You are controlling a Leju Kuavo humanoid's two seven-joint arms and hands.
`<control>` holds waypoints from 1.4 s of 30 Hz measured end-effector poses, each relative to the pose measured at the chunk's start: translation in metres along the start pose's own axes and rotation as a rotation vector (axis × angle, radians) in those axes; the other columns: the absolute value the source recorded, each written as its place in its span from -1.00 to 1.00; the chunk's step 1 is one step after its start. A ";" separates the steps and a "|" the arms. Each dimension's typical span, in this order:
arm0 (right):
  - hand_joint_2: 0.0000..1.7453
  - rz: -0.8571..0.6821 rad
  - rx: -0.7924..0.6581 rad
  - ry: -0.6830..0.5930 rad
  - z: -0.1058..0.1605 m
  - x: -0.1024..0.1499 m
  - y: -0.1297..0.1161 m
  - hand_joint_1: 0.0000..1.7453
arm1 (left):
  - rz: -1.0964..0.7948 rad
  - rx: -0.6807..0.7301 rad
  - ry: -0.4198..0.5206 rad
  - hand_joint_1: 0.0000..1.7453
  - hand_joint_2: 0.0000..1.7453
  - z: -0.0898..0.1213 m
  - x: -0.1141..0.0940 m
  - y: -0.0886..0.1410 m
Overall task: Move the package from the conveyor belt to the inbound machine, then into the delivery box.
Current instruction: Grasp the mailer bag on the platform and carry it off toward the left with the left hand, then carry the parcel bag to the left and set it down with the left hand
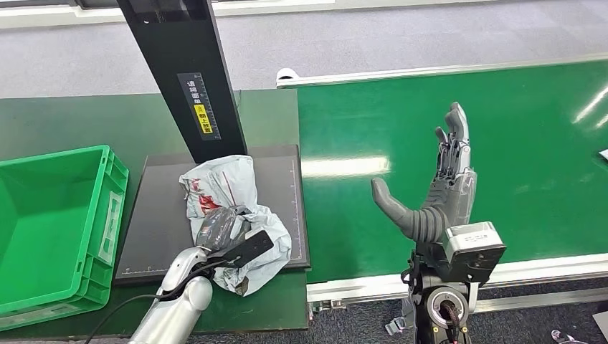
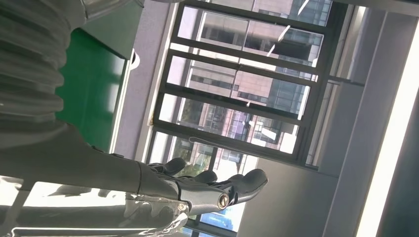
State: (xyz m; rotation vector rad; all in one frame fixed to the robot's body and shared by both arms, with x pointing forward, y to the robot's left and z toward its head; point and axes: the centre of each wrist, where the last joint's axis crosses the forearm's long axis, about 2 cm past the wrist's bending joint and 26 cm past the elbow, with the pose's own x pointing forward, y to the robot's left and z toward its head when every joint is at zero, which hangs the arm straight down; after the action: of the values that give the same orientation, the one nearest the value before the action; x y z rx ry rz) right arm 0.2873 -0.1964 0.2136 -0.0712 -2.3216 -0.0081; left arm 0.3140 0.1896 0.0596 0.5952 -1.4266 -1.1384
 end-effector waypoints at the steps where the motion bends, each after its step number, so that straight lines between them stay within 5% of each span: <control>1: 1.00 0.000 -0.001 0.000 0.000 0.000 0.000 -1.00 | 0.000 0.000 0.000 0.88 1.00 0.000 0.000 0.000; 8: 1.00 0.003 -0.006 0.000 0.000 0.000 -0.002 -1.00 | 0.004 0.009 -0.006 0.98 1.00 0.001 0.000 -0.001; 14: 1.00 0.001 -0.008 0.005 0.002 0.001 -0.003 -1.00 | 0.175 0.220 -0.160 1.00 1.00 0.012 0.006 0.005; 18: 1.00 0.001 -0.007 0.009 0.003 0.001 -0.003 -1.00 | 0.253 0.503 -0.252 1.00 1.00 0.017 0.016 0.040; 22: 1.00 0.003 -0.005 0.017 0.005 0.000 -0.003 -1.00 | 0.231 0.735 -0.244 1.00 1.00 0.020 0.010 0.085; 26: 1.00 0.002 0.011 0.048 0.010 -0.005 0.000 -1.00 | 0.275 0.943 -0.175 1.00 1.00 0.019 -0.019 0.128; 31: 1.00 -0.002 0.061 0.130 0.025 -0.025 0.012 -1.00 | 0.346 1.076 -0.052 1.00 1.00 0.016 -0.085 0.168; 42: 1.00 -0.078 0.222 0.350 0.064 -0.061 0.048 -1.00 | 0.387 1.051 0.222 1.00 1.00 0.021 -0.154 0.167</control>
State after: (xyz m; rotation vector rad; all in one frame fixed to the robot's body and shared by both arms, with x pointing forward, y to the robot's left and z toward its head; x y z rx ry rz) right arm 0.2844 -0.1495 0.1246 0.1239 -1.9607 0.1833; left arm 0.3688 0.3961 0.1406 1.0565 -1.7824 0.0620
